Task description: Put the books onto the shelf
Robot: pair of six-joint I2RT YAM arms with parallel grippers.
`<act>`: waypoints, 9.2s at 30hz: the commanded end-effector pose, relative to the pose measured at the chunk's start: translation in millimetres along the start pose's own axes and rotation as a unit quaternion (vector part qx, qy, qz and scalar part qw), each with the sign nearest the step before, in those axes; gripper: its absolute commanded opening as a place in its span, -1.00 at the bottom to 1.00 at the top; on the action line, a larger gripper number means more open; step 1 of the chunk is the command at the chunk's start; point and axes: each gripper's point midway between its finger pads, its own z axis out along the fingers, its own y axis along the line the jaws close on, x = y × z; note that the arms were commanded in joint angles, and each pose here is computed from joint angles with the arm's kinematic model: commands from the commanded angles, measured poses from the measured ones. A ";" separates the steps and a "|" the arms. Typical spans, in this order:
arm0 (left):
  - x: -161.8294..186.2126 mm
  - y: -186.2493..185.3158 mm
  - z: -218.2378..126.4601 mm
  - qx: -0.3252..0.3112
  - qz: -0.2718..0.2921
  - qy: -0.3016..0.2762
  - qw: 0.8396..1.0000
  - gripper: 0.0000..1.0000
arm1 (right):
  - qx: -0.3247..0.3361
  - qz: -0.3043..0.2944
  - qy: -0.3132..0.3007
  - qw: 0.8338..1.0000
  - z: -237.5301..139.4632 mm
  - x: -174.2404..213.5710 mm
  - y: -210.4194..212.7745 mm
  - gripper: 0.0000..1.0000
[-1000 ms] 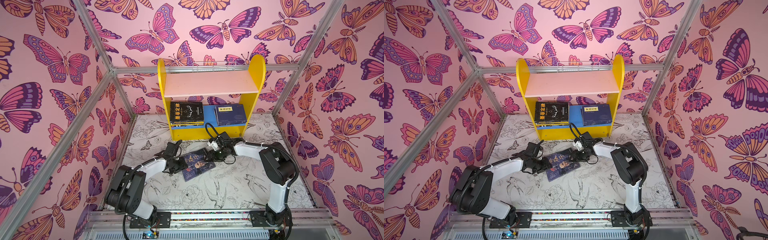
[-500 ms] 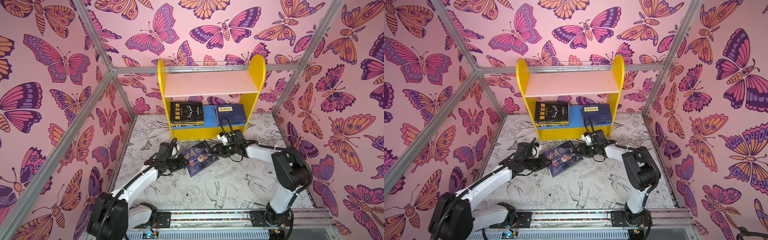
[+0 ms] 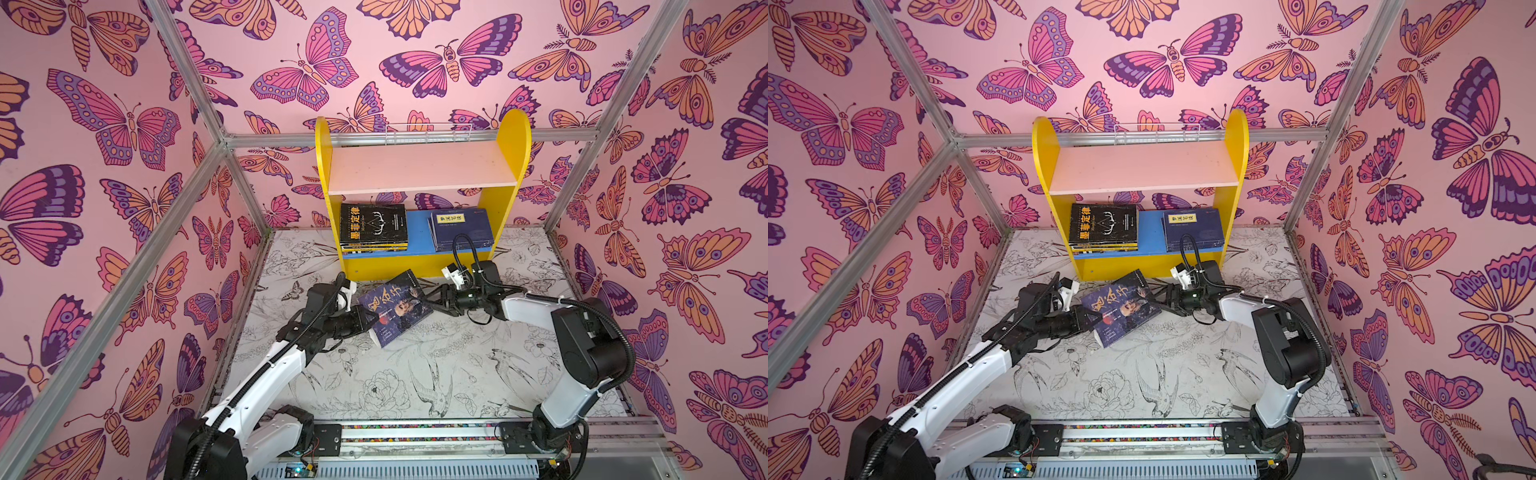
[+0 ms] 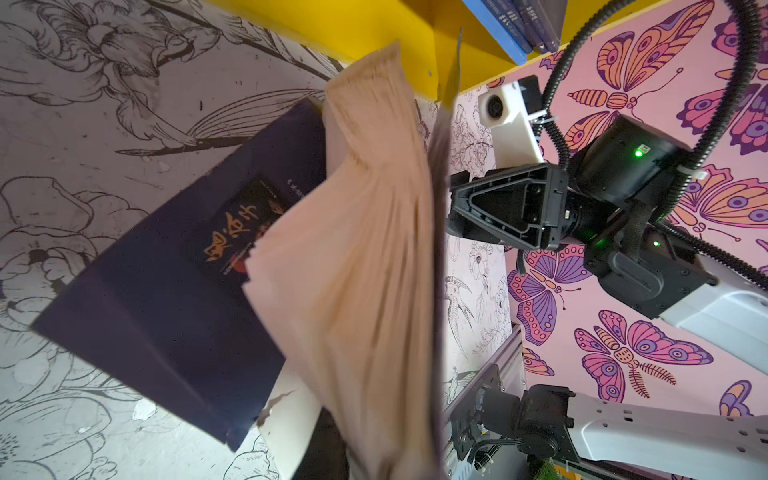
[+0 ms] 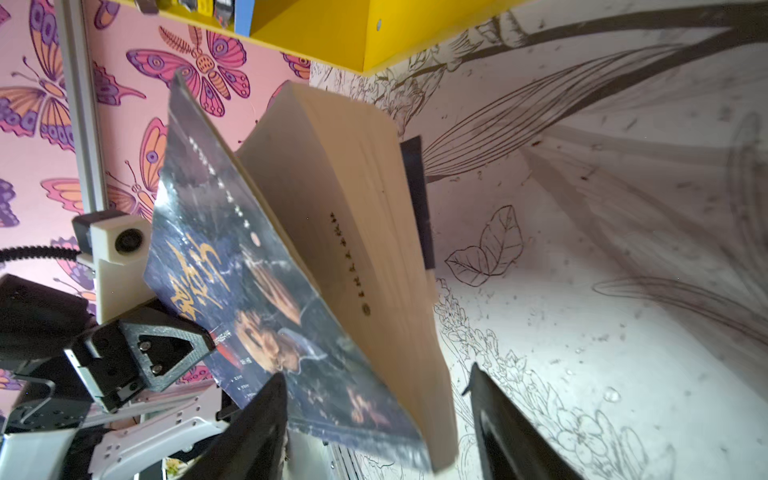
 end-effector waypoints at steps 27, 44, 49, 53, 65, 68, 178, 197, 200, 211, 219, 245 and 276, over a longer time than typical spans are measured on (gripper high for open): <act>-18.7 -47.6 -25.2 0.085 0.089 -0.053 0.991 -1.00 | -0.172 0.018 -0.020 0.985 -11.2 -8.9 50.0 0.20; -28.0 -53.8 -44.2 0.079 0.129 -0.111 0.982 -1.00 | -0.217 0.032 -0.028 0.975 -15.3 -3.8 58.4 0.16; -32.9 -58.8 -52.2 0.080 0.139 -0.133 0.978 -1.00 | -0.221 0.023 -0.025 0.975 -18.7 -1.5 64.4 0.17; -33.5 -60.8 -52.5 0.084 0.142 -0.132 0.977 -1.00 | -0.233 -0.001 -0.018 0.972 -25.6 0.5 81.3 0.15; -25.5 -59.7 -44.5 0.097 0.132 -0.106 0.981 -1.00 | -0.271 -0.063 0.012 0.960 -23.3 4.2 136.1 -0.28; -26.1 -54.5 -42.8 0.087 0.126 -0.109 0.982 -0.98 | -0.275 -0.075 0.010 0.958 -28.2 5.0 144.1 -0.59; -9.6 107.5 -54.4 -0.226 -0.087 -0.145 0.959 0.79 | 0.260 -0.215 -0.219 0.916 17.4 -197.6 174.0 0.54; -136.4 20.1 26.0 -0.108 0.022 -0.153 0.982 0.42 | 0.176 -0.150 -0.210 0.950 44.4 -185.5 170.4 0.41; -148.1 23.6 39.0 -0.120 0.013 -0.154 0.981 0.33 | 0.168 -0.149 -0.207 0.952 47.1 -184.7 171.9 0.42; -188.6 37.1 38.8 -0.206 0.002 -0.221 0.953 0.11 | 0.152 -0.166 -0.184 0.957 50.3 -178.0 176.8 0.47; -205.4 41.5 32.8 -0.254 0.003 -0.253 0.934 0.09 | 0.172 -0.203 -0.157 0.951 35.7 -172.3 173.2 0.65; -214.0 41.2 35.3 -0.275 0.007 -0.245 0.930 0.08 | 0.245 -0.339 -0.042 0.907 17.7 -152.7 138.8 0.46; -219.8 49.6 40.9 -0.287 0.009 -0.240 0.927 0.08 | 0.232 -0.342 -0.053 0.909 55.7 -173.5 119.4 -0.39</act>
